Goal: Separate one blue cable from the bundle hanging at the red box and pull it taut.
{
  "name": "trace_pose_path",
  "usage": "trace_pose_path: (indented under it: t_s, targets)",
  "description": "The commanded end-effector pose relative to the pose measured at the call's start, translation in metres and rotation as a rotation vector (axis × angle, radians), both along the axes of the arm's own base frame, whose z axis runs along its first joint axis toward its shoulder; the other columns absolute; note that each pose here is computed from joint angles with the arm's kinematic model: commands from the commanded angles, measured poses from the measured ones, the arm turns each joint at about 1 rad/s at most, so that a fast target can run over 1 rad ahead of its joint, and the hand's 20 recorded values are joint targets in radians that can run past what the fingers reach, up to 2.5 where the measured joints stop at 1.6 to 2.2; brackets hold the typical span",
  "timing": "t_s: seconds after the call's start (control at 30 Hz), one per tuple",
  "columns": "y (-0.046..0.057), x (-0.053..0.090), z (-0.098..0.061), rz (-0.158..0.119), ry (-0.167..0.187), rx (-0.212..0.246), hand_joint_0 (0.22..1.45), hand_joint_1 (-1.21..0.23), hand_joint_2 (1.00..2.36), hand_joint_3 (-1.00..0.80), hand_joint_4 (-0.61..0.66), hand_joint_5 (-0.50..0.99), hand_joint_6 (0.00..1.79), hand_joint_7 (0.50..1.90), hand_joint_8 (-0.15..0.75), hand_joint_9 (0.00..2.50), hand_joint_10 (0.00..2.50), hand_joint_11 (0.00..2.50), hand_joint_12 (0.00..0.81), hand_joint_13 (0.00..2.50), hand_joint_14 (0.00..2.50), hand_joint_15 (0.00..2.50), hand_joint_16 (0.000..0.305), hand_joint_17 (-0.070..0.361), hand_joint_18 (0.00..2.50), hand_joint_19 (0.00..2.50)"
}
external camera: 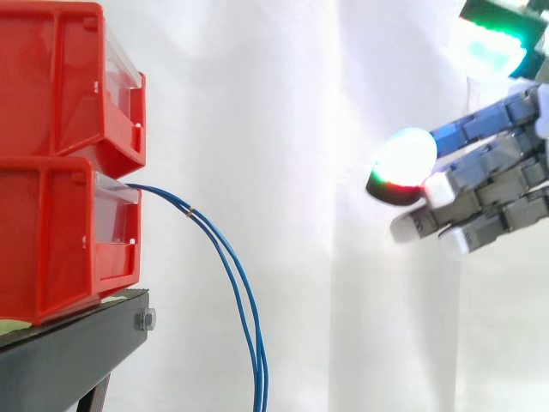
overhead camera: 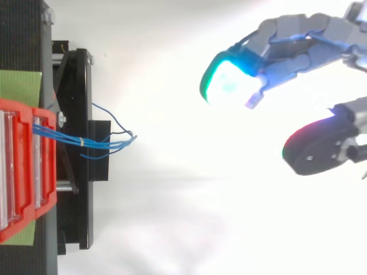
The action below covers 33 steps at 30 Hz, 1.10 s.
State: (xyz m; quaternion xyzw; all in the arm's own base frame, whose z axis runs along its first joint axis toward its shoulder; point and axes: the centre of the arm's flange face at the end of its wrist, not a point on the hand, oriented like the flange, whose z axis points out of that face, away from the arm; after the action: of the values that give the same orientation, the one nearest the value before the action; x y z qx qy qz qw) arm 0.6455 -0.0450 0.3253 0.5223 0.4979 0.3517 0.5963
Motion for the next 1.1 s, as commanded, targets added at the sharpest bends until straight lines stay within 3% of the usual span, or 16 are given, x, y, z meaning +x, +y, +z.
trace_pose_path:
  t_s: [0.0,0.07,0.13,0.43,0.63,0.67,0.73,0.77,0.83,0.9,1.07]
  targets:
    - [0.004,0.013,-0.026,-0.004,-0.007,0.010,0.55,-0.57,1.00,-0.48,0.23,-0.20,0.50,0.93,0.259,0.58,0.02,0.48,0.336,0.31,0.01,0.19,0.049,0.110,0.30,0.44]
    - [0.004,0.017,-0.034,-0.010,-0.009,0.013,0.55,-0.57,1.00,-0.48,0.23,-0.20,0.50,0.94,0.261,0.59,0.01,0.48,0.337,0.31,0.01,0.19,0.049,0.109,0.30,0.44]
    - [0.005,0.024,-0.051,-0.022,-0.002,0.017,0.55,-0.56,1.00,-0.48,0.24,-0.20,0.50,0.94,0.262,0.59,0.01,0.48,0.338,0.31,0.01,0.19,0.048,0.109,0.30,0.44]
    - [0.003,0.030,-0.068,-0.067,0.007,0.005,0.55,-0.56,1.00,-0.48,0.24,-0.19,0.50,0.93,0.264,0.61,0.02,0.49,0.338,0.33,0.01,0.20,0.049,0.110,0.32,0.45]
    - [0.005,0.039,-0.082,-0.089,-0.010,0.003,0.56,-0.56,1.00,-0.48,0.24,-0.19,0.50,0.93,0.265,0.61,0.02,0.49,0.341,0.34,0.01,0.20,0.049,0.110,0.32,0.45]
    - [0.002,0.046,-0.090,-0.102,-0.004,0.006,0.55,-0.56,1.00,-0.48,0.24,-0.19,0.50,0.93,0.264,0.62,0.02,0.49,0.340,0.34,0.01,0.20,0.049,0.110,0.32,0.46]
    - [0.002,0.049,-0.092,-0.102,-0.004,0.009,0.56,-0.56,1.00,-0.48,0.24,-0.19,0.50,0.94,0.265,0.62,0.02,0.49,0.340,0.34,0.01,0.20,0.049,0.110,0.32,0.45]
    - [0.002,0.061,-0.097,-0.105,-0.003,0.014,0.55,-0.56,1.00,-0.47,0.24,-0.19,0.50,0.94,0.265,0.62,0.01,0.48,0.340,0.34,0.01,0.20,0.049,0.110,0.33,0.45]
    - [0.002,0.070,-0.102,-0.109,0.001,0.020,0.56,-0.56,1.00,-0.48,0.24,-0.19,0.50,0.94,0.266,0.62,0.02,0.49,0.340,0.34,0.01,0.20,0.049,0.110,0.33,0.45]
    - [0.003,0.078,-0.094,-0.110,-0.017,0.027,0.56,-0.56,1.00,-0.48,0.24,-0.19,0.50,0.93,0.266,0.62,0.02,0.50,0.340,0.34,0.01,0.20,0.049,0.110,0.33,0.46]
    - [0.004,0.089,-0.089,-0.111,-0.018,0.003,0.56,-0.56,1.00,-0.48,0.24,-0.19,0.50,0.93,0.268,0.63,0.02,0.50,0.340,0.35,0.01,0.21,0.049,0.110,0.33,0.46]
